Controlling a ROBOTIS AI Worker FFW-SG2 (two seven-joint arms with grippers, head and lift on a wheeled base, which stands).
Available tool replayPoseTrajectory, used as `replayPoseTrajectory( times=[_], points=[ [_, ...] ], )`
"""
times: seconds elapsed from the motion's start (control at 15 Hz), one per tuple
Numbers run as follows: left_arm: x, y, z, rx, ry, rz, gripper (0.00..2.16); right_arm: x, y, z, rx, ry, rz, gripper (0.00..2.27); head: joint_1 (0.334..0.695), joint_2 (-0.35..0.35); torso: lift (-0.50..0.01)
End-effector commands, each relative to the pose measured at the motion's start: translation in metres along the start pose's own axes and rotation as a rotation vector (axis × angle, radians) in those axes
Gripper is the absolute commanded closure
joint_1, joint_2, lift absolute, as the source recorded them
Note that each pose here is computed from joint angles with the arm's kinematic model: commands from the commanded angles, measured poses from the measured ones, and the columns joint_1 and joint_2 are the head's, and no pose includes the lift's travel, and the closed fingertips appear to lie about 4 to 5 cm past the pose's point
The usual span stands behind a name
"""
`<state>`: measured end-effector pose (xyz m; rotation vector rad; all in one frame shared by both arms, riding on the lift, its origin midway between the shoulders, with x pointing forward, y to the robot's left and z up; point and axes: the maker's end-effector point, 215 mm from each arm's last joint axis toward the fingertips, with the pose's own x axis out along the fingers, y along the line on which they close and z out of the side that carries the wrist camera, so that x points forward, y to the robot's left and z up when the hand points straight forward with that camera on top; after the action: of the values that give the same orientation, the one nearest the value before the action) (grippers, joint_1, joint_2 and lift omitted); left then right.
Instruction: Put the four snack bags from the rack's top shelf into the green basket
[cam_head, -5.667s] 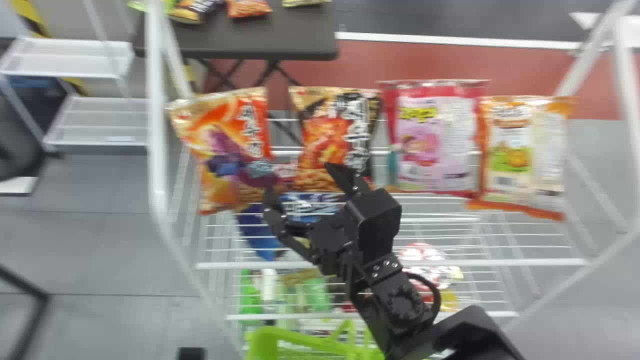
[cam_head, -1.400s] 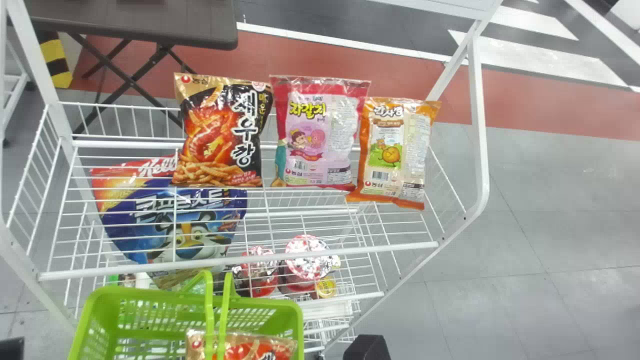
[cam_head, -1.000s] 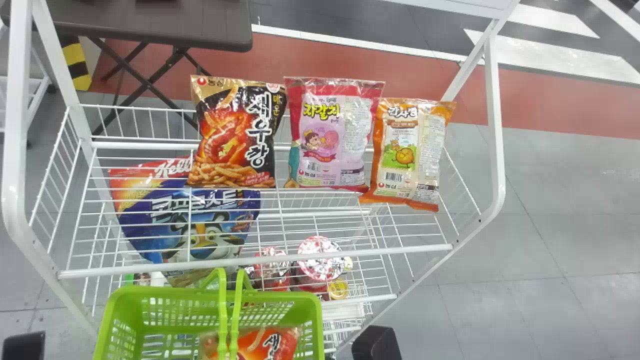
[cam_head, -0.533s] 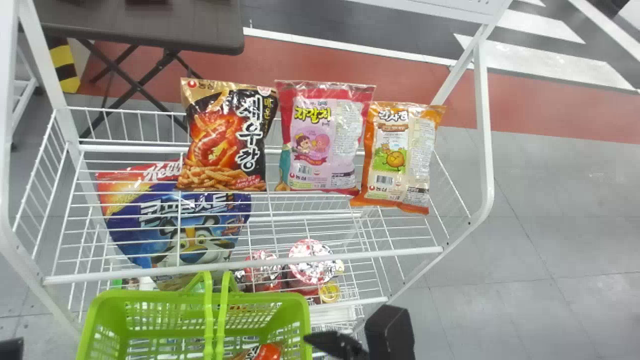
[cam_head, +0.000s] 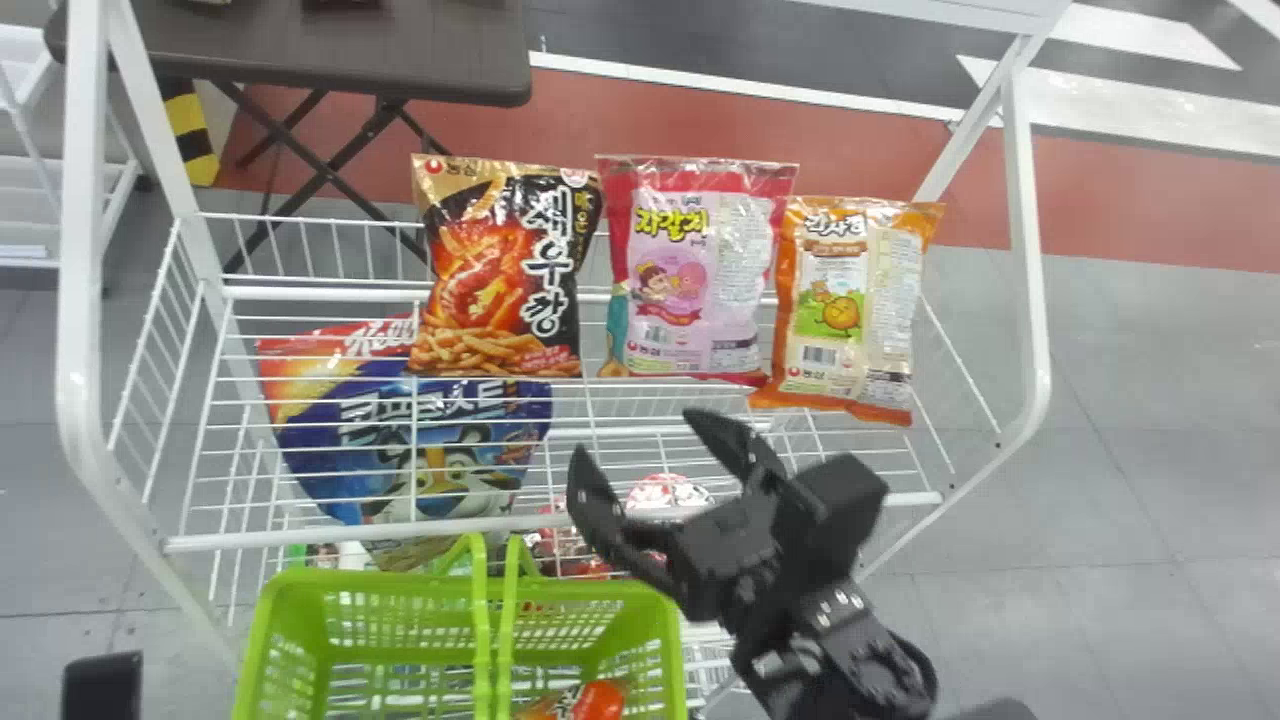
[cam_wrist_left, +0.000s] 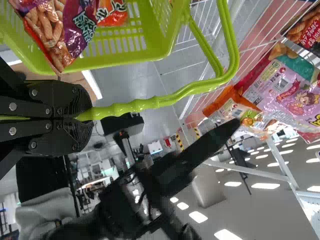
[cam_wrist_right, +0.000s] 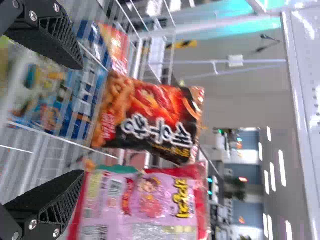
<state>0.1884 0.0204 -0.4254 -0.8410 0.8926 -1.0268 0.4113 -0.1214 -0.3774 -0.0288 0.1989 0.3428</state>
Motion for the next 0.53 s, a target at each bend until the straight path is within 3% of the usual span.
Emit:
replayPoseTrajectory(
  times=[0.0,0.27,0.47],
  points=[
    [-0.002,0.002,-0.002,-0.003,0.005,0.002,2.15,0.048,0.007,0.017,-0.019,-0.053,-0.025,0.08,0.695,-0.205,0.000],
    [-0.005,0.005,-0.003,0.007,0.022,0.008,2.15,0.106,0.017,0.035,0.001,-0.110,-0.039,0.09,0.695,-0.111,0.000],
    [-0.008,0.006,-0.004,0.006,0.030,0.008,2.15,0.138,0.008,0.038,-0.027,-0.106,-0.057,0.09,0.695,-0.078,0.000]
  ],
)
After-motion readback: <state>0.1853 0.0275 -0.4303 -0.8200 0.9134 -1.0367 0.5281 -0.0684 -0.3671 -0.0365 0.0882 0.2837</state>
